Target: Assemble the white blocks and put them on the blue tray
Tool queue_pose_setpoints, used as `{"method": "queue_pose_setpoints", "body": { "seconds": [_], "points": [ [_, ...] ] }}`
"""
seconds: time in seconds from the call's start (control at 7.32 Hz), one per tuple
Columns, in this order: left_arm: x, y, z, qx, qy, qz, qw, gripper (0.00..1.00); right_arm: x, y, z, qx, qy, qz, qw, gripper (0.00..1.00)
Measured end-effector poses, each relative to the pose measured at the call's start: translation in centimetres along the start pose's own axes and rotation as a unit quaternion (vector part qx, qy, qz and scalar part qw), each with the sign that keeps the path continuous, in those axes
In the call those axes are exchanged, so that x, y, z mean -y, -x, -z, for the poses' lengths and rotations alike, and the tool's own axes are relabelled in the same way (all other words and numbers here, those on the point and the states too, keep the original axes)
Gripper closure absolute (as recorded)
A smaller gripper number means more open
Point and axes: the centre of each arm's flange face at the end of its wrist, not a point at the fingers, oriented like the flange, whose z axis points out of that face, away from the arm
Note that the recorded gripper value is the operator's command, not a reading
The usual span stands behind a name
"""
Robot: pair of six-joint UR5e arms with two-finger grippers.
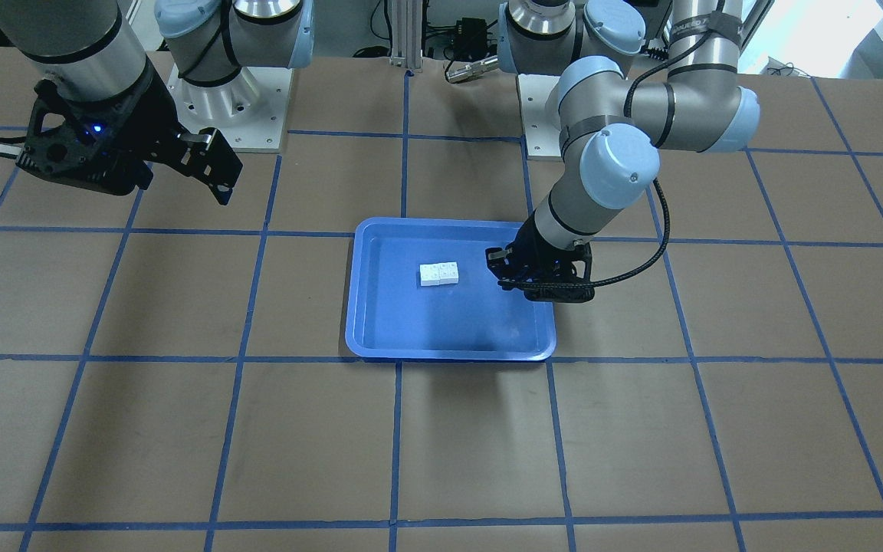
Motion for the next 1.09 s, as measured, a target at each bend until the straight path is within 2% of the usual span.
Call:
{"method": "queue_pose_setpoints", "body": {
  "seconds": [0.41,0.68,0.82,1.09],
  "points": [
    [-0.9,0.3,7.3,0.054,0.002,-0.050,0.9973,1.00,-0.3,0.0,0.1,0.001,0.002,0.001,1.0000,0.00],
    [-2.4,0.5,11.4,0.072,-0.006,-0.066,0.9952,1.00,-0.5,0.1,0.4,0.002,0.000,0.006,1.0000,0.00],
    [-2.6,0.7,13.3,0.074,-0.010,-0.064,0.9951,0.26,-0.6,0.0,0.4,0.001,-0.001,0.014,0.9999,0.00],
    [-2.1,1.7,16.0,0.073,-0.029,-0.060,0.9951,0.00,-0.6,0.0,0.4,0.000,0.000,0.021,0.9998,0.00]
  ]
}}
